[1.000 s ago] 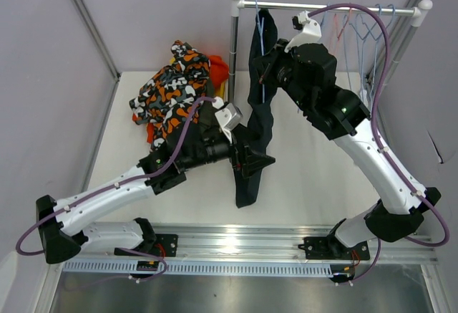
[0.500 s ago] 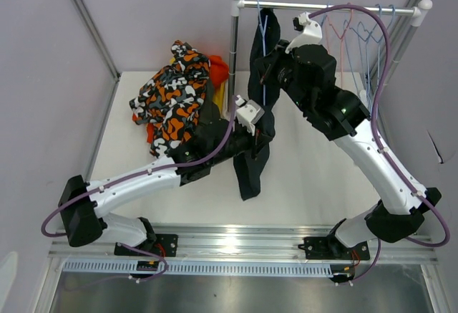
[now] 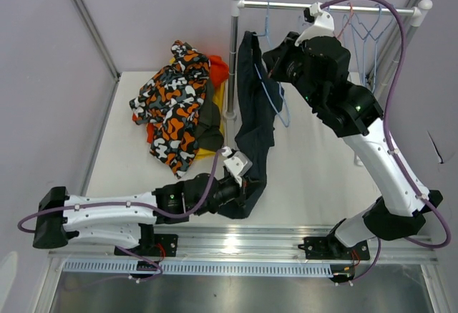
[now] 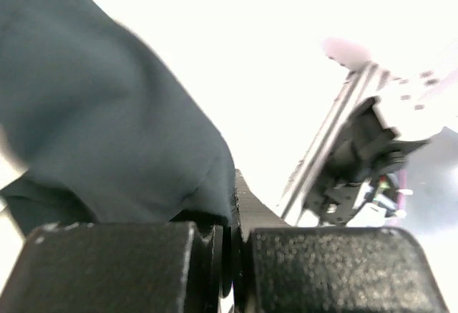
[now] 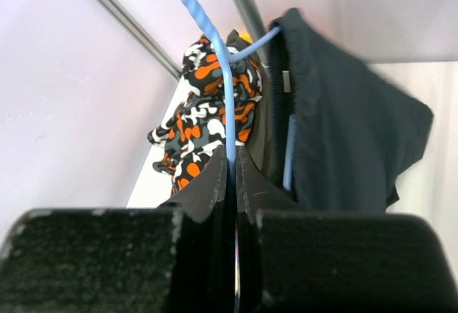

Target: Remove the shorts from the hanger

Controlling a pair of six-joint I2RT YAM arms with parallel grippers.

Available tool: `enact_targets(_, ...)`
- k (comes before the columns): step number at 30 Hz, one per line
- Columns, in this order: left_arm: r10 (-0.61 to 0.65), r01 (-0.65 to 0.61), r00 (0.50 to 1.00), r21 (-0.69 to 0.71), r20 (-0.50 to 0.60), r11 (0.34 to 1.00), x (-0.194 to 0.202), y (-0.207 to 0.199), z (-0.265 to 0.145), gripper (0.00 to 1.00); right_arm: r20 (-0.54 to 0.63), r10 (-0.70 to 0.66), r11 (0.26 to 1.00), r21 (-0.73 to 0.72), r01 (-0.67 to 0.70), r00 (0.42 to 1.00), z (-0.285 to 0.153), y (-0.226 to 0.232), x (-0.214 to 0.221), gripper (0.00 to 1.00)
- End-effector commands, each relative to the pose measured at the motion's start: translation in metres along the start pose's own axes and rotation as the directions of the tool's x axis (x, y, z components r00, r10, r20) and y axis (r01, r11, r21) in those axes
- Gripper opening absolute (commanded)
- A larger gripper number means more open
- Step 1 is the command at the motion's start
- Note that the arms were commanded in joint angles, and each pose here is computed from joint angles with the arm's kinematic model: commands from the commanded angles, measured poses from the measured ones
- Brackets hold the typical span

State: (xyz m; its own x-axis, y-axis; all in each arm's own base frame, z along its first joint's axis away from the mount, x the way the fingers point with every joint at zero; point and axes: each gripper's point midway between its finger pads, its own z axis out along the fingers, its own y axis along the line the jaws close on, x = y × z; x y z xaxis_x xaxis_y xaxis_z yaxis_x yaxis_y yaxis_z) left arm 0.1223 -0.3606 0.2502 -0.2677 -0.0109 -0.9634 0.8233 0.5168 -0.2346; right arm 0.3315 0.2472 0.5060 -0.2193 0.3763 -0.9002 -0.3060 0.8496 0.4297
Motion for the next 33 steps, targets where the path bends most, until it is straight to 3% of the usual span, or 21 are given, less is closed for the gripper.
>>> enact_targets(1,0.018,-0.015,0.999,-0.080,0.035,0.997,-0.025,0.011,0.013,0.00,0.164,0.085,0.996,-0.043,-0.079,0.983,-0.022,0.008,-0.053,0.00)
enact_targets(5,0.015,-0.013,1.000,-0.214,0.007,0.977,-0.057,0.060,0.049,0.00,0.095,0.137,0.990,-0.046,-0.133,0.986,-0.037,0.008,-0.030,0.00)
enact_targets(8,-0.015,0.033,0.998,-0.272,0.066,0.962,-0.111,0.099,0.078,0.00,0.032,0.181,0.983,-0.035,-0.180,0.983,-0.052,0.005,-0.011,0.00)
enact_targets(13,-0.044,0.018,0.998,-0.397,-0.055,0.917,-0.114,0.156,0.099,0.00,0.007,0.182,0.983,0.031,-0.182,0.983,-0.066,-0.013,-0.005,0.00)
enact_targets(15,-0.049,0.027,0.998,-0.378,-0.049,0.925,-0.120,0.150,0.097,0.00,0.039,0.155,0.986,0.059,-0.157,0.987,-0.069,-0.020,-0.013,0.00)
enact_targets(17,-0.076,0.052,0.995,-0.341,-0.058,0.939,-0.098,0.140,0.091,0.00,0.088,0.146,0.984,0.088,-0.153,0.985,-0.069,-0.028,-0.031,0.00)
enact_targets(24,-0.078,0.066,0.996,-0.238,-0.040,0.969,-0.095,0.071,0.007,0.00,0.115,0.087,0.978,0.178,-0.106,0.990,-0.013,-0.065,-0.054,0.00)
enact_targets(28,-0.056,0.056,0.998,-0.290,0.008,0.955,-0.118,0.079,-0.037,0.00,0.112,0.096,0.974,0.195,-0.116,0.989,0.021,-0.085,-0.057,0.00)
enact_targets(33,0.032,-0.028,0.999,-0.378,0.003,0.925,-0.128,0.100,-0.056,0.00,0.065,0.125,0.972,0.192,-0.135,0.990,0.056,-0.095,-0.040,0.00)
